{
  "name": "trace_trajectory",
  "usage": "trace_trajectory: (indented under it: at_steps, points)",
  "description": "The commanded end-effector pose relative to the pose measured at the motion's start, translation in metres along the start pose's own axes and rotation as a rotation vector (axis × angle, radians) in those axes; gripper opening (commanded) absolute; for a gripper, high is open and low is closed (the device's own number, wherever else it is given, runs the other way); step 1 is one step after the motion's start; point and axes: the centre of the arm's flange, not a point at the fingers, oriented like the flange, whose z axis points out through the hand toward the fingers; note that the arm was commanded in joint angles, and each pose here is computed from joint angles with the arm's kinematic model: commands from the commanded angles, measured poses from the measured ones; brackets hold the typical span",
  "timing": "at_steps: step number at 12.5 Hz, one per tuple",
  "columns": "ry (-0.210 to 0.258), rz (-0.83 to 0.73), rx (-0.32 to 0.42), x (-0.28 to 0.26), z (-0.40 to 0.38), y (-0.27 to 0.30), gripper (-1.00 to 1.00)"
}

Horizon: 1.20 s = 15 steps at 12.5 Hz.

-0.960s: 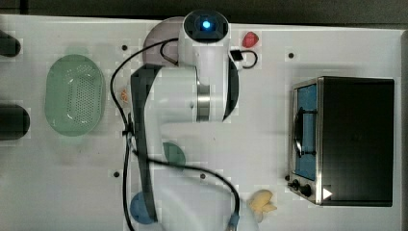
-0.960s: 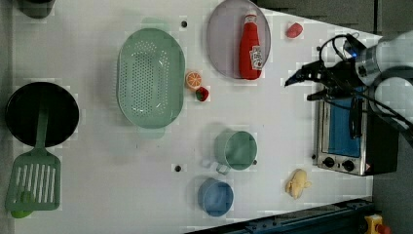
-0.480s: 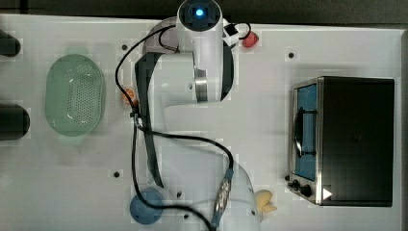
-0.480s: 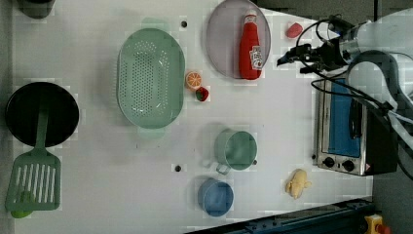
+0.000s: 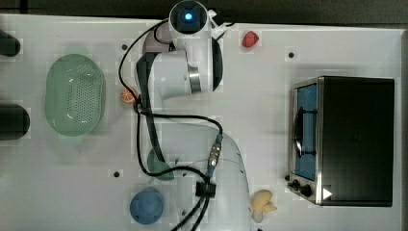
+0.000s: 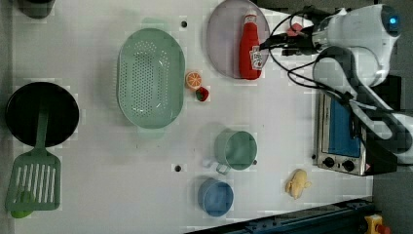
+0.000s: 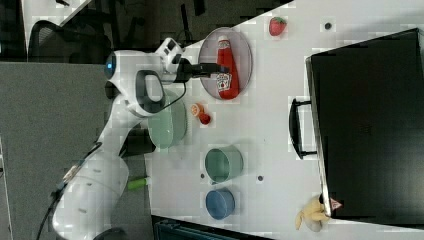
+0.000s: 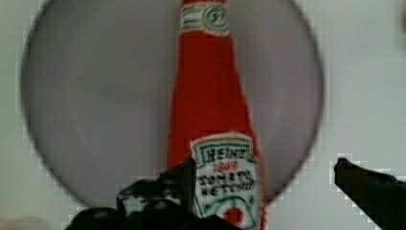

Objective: Pick ketchup from plate and place it on table.

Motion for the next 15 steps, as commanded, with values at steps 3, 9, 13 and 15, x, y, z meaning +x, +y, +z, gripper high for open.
trace_trajectory:
  at_steps: [3, 9, 13, 15]
  points:
    - [0.036, -0.067, 0.021, 0.010, 0.038, -0.020, 1.00]
    - [0.040, -0.069, 0.026, 0.014, 0.065, -0.022, 1.00]
    - [0.052, -0.067, 0.029, 0.016, 0.063, -0.022, 0.19]
    - [0.059, -0.068, 0.032, 0.018, 0.059, -0.024, 0.18]
